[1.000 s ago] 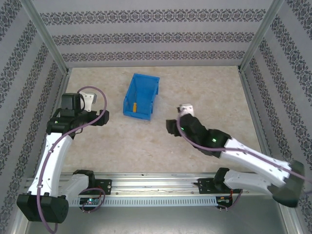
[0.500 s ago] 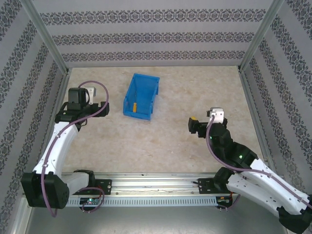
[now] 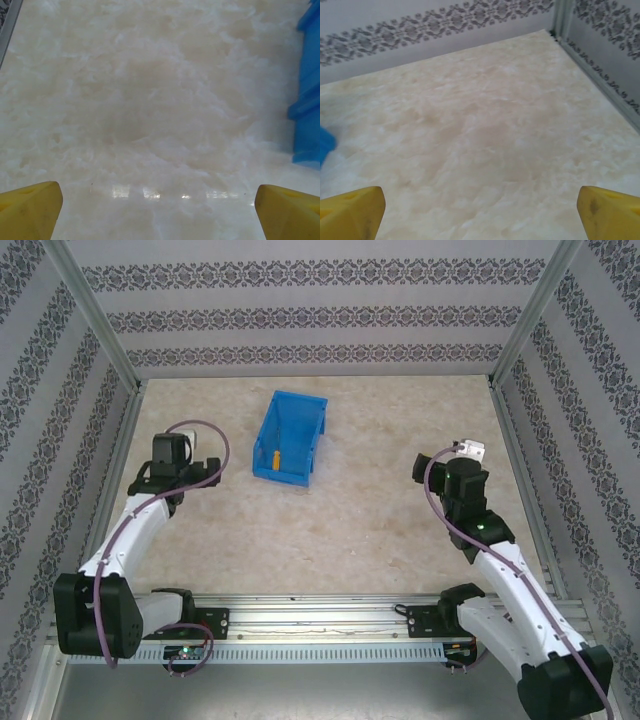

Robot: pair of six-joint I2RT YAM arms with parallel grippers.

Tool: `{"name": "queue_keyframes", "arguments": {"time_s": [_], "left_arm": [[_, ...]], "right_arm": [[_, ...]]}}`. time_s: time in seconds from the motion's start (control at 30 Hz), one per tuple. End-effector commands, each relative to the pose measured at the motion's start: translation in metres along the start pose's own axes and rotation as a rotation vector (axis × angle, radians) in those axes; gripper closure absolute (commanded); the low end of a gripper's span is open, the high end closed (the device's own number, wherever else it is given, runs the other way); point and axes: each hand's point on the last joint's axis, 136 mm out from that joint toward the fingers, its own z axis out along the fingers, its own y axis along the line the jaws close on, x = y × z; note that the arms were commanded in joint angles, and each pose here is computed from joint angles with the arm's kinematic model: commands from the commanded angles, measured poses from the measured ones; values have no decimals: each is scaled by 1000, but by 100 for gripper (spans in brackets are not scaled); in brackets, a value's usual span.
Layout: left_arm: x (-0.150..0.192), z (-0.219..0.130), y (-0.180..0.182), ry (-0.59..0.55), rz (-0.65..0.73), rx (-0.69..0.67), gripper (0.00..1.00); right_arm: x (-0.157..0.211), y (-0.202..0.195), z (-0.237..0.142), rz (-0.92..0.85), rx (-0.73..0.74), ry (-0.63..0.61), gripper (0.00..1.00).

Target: Put the screwdriver in the bin

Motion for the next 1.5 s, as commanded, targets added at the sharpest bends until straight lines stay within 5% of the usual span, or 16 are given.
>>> {"name": "queue_keyframes", "arguments": {"time_s": [0.0, 0.27, 0.73, 1.1, 1.47], "left_arm": [[-16, -5, 8, -149, 12, -33, 1], [-22, 3, 7, -337, -12, -24, 1], [-16, 47, -1, -491, -56, 8, 1], [5, 63, 0, -546, -63, 1, 1], [0, 81, -9, -442, -31, 26, 1]], "right_arm": [[-11, -10, 10, -35, 25, -112, 2], [4, -32, 38, -71, 64, -208, 2], [29, -27, 70, -161, 17, -192, 2], [38, -18, 104, -142, -81, -140, 2], [47, -2, 124, -173, -158, -129, 2]]}}
